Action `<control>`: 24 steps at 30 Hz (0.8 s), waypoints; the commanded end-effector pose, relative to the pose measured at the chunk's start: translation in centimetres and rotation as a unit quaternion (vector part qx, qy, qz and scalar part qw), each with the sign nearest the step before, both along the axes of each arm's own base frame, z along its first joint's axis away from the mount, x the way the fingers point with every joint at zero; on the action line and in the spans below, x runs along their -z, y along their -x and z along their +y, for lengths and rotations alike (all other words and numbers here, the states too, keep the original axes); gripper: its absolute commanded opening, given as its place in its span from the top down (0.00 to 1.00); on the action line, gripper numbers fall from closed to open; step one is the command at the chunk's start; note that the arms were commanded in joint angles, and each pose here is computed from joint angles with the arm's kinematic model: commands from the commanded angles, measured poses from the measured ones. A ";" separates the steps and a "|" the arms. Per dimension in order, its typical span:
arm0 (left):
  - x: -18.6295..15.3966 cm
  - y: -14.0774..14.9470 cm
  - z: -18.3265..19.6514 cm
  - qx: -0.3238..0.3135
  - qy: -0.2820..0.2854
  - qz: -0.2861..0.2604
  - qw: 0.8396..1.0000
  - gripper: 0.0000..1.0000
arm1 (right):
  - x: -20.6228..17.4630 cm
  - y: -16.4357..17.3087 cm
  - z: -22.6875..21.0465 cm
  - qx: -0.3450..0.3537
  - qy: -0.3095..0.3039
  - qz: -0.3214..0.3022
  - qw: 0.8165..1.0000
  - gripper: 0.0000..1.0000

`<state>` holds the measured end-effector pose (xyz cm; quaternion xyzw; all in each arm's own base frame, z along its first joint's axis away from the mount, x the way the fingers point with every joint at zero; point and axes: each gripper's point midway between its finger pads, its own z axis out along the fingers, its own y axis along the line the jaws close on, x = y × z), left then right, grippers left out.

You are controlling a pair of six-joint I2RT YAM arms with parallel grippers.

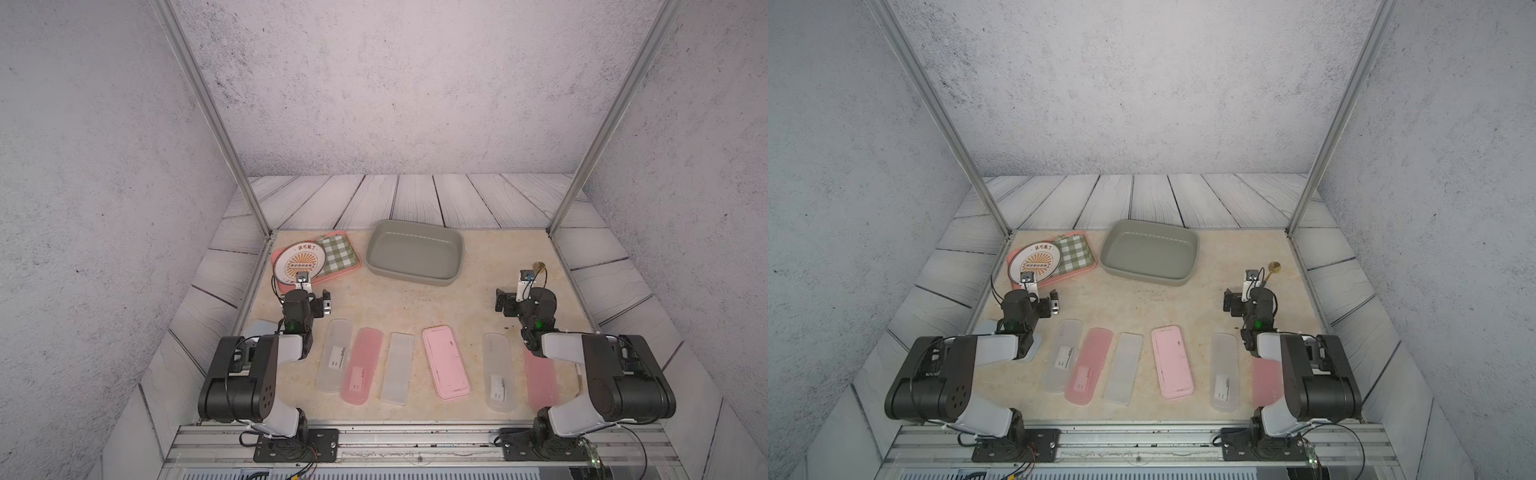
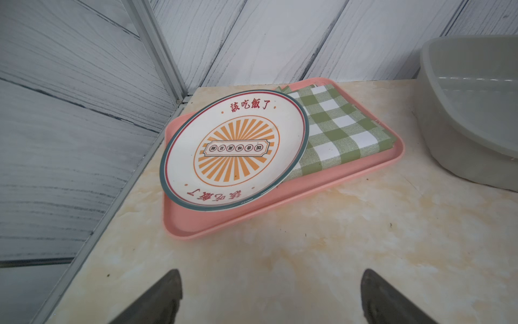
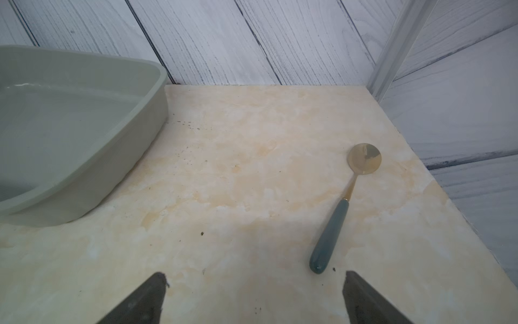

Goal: Put the pencil case into the storage box
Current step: Move the storage box to the center of the board.

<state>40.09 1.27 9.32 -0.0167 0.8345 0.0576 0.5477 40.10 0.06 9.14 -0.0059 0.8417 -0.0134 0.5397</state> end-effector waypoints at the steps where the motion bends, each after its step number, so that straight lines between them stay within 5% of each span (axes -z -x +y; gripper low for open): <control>1: -0.4 -0.4 0.1 0.001 -0.002 -0.005 1.000 0.00 | 0.5 -0.2 -0.3 0.006 0.003 0.008 1.000 0.01; 18: -0.5 -0.4 0.2 -0.002 -0.004 -0.007 1.000 0.00 | 0.5 -0.1 -0.2 0.005 0.003 0.008 1.000 0.01; 21: -1.0 0.7 3.5 -0.121 -0.010 -0.026 0.992 0.00 | 0.5 -0.1 -0.2 0.005 0.003 0.009 1.000 0.01; 24: -1.0 1.0 3.4 -0.116 -0.009 -0.033 0.993 0.00 | 0.5 -0.1 -0.2 0.005 0.003 0.008 1.000 0.01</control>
